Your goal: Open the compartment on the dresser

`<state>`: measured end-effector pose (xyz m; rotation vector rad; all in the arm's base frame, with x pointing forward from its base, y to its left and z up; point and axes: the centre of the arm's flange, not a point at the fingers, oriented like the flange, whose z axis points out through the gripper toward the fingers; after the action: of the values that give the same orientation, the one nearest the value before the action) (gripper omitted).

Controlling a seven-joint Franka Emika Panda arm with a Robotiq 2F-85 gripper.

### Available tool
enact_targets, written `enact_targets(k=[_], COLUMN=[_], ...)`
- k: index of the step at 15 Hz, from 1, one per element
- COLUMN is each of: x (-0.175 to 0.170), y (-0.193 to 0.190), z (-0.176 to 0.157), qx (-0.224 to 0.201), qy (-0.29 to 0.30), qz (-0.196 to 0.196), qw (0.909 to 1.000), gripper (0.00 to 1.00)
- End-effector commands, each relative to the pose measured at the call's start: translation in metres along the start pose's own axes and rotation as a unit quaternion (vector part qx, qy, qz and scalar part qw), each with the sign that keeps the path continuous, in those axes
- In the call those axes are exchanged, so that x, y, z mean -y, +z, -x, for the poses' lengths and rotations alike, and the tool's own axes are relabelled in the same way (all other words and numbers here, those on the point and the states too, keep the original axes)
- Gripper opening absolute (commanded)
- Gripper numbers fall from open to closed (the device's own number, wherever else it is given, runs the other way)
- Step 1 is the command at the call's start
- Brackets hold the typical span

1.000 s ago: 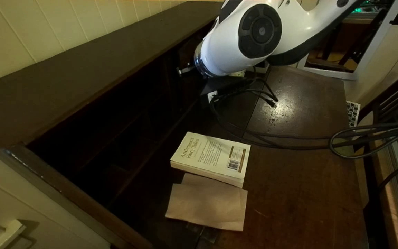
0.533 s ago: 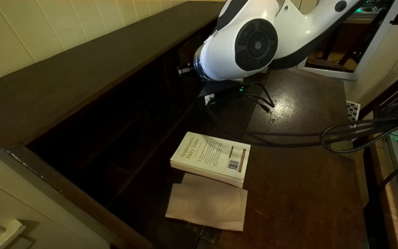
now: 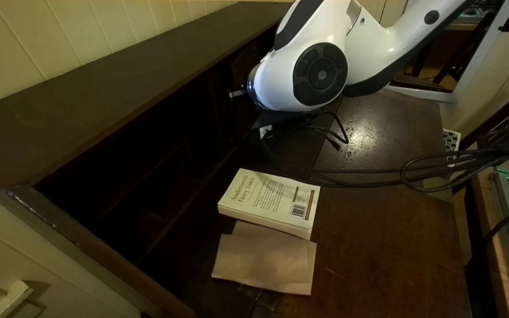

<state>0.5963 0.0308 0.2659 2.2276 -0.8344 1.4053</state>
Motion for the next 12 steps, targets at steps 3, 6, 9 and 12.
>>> enact_targets(k=[3,6,9,12], x=[-0.003,-0.008,-0.013,-0.019], y=[0.005,0.002,-0.001,-0.005], z=[-0.002,-0.005,-0.006,-0.007], qx=[-0.014,-0.009,0.003,0.011], qy=[0.002,0.001,0.003,0.005], qz=[0.02,0.03,0.034,0.04], qw=[0.9997,0.9995,0.9994,0.9991], gripper=[1.0,1.0,1.0,1.0])
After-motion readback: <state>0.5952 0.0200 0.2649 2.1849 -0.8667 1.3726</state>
